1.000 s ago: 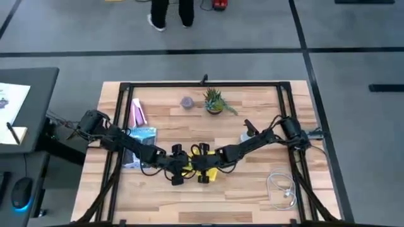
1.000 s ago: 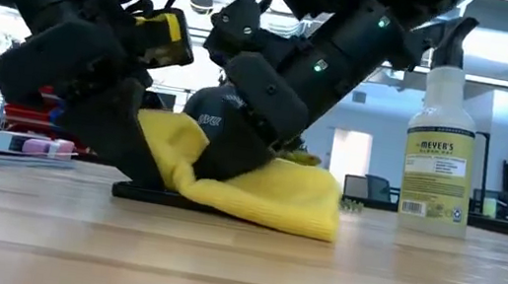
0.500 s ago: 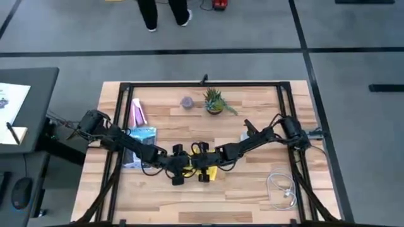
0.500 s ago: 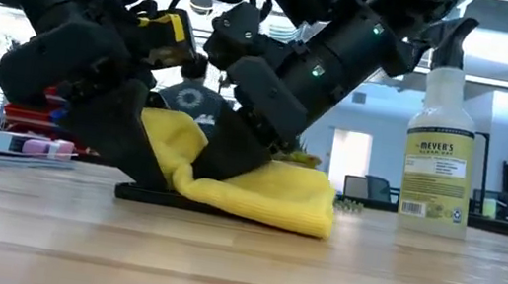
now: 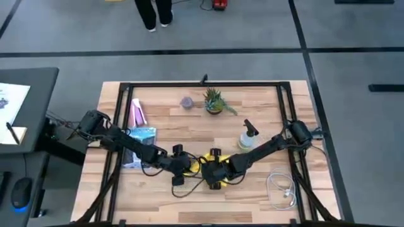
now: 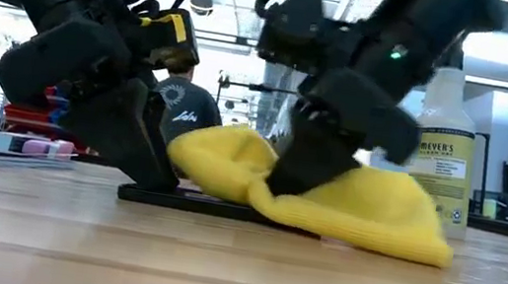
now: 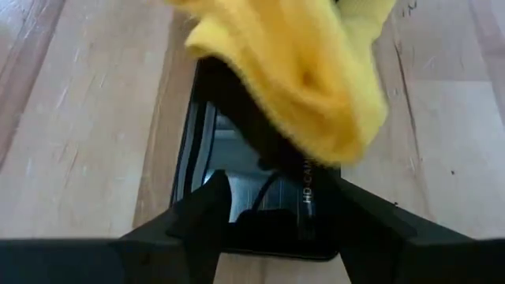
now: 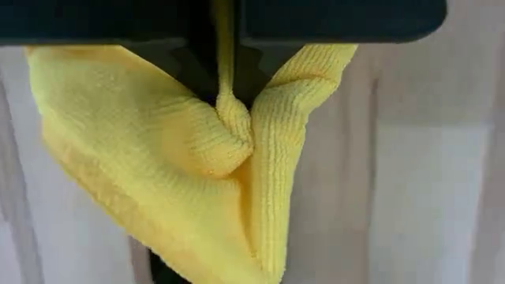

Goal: Apply microfiber cloth
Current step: Wipe the cellphone with the microfiber cloth

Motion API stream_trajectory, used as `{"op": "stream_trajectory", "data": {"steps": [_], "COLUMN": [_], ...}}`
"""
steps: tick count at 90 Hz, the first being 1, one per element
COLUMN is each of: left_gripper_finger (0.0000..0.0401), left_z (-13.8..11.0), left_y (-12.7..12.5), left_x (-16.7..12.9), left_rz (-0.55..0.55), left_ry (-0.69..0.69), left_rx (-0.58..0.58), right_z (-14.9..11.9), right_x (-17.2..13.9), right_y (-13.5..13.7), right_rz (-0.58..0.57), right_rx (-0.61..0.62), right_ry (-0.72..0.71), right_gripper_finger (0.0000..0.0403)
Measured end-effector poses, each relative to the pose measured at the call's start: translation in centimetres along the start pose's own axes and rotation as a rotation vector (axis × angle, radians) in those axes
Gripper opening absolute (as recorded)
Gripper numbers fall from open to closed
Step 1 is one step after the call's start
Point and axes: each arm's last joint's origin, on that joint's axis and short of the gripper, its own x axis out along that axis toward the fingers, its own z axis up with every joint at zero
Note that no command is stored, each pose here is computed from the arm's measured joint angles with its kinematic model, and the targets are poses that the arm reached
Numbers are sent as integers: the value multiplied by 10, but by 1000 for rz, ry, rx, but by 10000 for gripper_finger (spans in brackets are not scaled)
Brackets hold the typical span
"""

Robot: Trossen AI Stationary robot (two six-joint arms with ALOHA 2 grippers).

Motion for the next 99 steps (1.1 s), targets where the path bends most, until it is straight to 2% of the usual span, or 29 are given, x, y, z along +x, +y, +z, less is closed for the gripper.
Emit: {"op": "stream_trajectory", "data": {"steps": [15,31,42,57,78,86,99], "left_gripper_finger": [188,188,188,188,188,188,188], "left_z": [0,-2,-2,-1,2,2,-1], "left_y": [0,0,0,0,0,1,2], "left_x": [0,0,0,0,0,0,0], "left_rz": [-1,2,3,6,8,23,34], "left_ry": [-2,12,10,3,-32,-26,6], "left_rx": [-1,7,5,4,-3,-14,-22], "right_z": [0,16,30,41,48,46,36], "right_x": [0,6,10,21,37,38,34], "right_y": [1,-1,-11,-29,-61,-68,-69], "right_rz": [-1,72,97,98,38,5,-112], "right_rx": [-10,-9,5,50,183,217,225], "right_ry": [-12,-151,-257,-331,-362,-329,-233], "right_gripper_finger": [0,0,0,0,0,0,0]}}
